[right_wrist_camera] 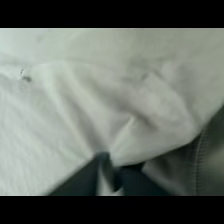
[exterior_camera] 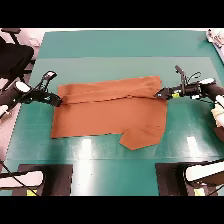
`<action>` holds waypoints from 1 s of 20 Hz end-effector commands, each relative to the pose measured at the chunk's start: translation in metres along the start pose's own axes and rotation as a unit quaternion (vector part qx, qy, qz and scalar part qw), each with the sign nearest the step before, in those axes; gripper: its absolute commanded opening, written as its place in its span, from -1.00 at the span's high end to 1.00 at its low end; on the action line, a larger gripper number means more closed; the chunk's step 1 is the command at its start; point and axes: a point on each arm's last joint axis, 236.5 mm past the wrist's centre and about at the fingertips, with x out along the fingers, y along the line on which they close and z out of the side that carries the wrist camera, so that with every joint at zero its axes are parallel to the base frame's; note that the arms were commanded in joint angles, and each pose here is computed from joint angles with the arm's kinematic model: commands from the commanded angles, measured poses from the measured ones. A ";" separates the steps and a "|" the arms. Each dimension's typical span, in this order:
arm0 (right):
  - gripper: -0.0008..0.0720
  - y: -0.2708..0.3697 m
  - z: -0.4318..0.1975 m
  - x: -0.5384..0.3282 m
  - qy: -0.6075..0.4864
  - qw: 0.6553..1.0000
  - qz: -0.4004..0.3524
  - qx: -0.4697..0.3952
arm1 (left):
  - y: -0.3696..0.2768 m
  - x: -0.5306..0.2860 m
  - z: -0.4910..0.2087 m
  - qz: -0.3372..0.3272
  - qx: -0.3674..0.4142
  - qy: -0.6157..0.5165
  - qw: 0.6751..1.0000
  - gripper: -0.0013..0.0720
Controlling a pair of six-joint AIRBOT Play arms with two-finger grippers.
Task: Fold the shirts.
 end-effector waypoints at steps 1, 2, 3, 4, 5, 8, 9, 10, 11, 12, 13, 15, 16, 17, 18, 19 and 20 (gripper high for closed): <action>-0.21 0.009 0.006 -0.016 -0.013 1.000 -0.001 -0.001 | -0.004 -0.018 0.000 -0.016 -0.063 -0.004 0.998 0.03; -0.23 0.009 0.013 -0.029 -0.031 0.999 -0.012 0.001 | 0.000 -0.035 0.006 -0.014 -0.096 -0.023 0.995 -0.71; -0.23 0.011 0.021 -0.047 -0.051 0.998 -0.024 0.004 | 0.003 -0.054 0.009 -0.016 -0.119 -0.039 0.992 -0.71; -0.23 0.011 0.026 -0.067 -0.071 0.997 -0.039 0.013 | 0.003 -0.075 0.009 -0.022 -0.138 -0.052 0.989 -0.71; -0.23 0.010 0.027 -0.086 -0.082 0.994 -0.058 0.028 | 0.001 -0.095 0.008 -0.027 -0.152 -0.062 0.986 -0.71; -0.23 -0.001 0.001 -0.132 -0.073 0.981 -0.128 0.128 | -0.009 -0.137 -0.016 -0.023 -0.204 -0.064 0.977 -0.71; -0.23 -0.001 -0.013 -0.142 -0.056 0.976 -0.146 0.149 | -0.016 -0.141 -0.028 -0.025 -0.222 -0.053 0.973 -0.71; -0.23 0.000 -0.028 -0.148 -0.042 0.973 -0.161 0.161 | -0.026 -0.140 -0.045 -0.029 -0.236 -0.032 0.971 -0.71; -0.23 -0.001 -0.042 -0.153 -0.037 0.970 -0.174 0.166 | -0.035 -0.135 -0.062 -0.034 -0.249 -0.008 0.968 -0.71; -0.23 -0.003 -0.059 -0.155 -0.030 0.967 -0.186 0.174 | -0.043 -0.126 -0.081 -0.041 -0.265 0.017 0.963 -0.71; -0.23 -0.002 -0.073 -0.154 -0.029 0.964 -0.188 0.185 | -0.051 -0.117 -0.097 -0.051 -0.281 0.040 0.958 -0.71; -0.23 -0.001 -0.103 -0.149 -0.030 0.959 -0.186 0.212 | -0.056 -0.099 -0.142 -0.037 -0.316 0.100 0.943 -0.71; -0.23 -0.002 -0.116 -0.146 -0.033 0.956 -0.186 0.224 | -0.056 -0.094 -0.161 -0.024 -0.327 0.126 0.936 -0.71; -0.23 -0.003 -0.126 -0.142 -0.038 0.954 -0.185 0.234 | -0.055 -0.090 -0.177 -0.009 -0.334 0.144 0.931 -0.71; -0.23 -0.003 -0.131 -0.136 -0.045 0.952 -0.182 0.241 | -0.053 -0.085 -0.185 0.001 -0.346 0.149 0.926 -0.71; -0.23 -0.002 -0.136 -0.130 -0.050 0.952 -0.179 0.244 | -0.053 -0.081 -0.186 0.003 -0.353 0.144 0.925 -0.71; -0.23 0.000 -0.139 -0.125 -0.050 0.952 -0.177 0.244 | -0.055 -0.078 -0.186 -0.002 -0.359 0.140 0.923 -0.71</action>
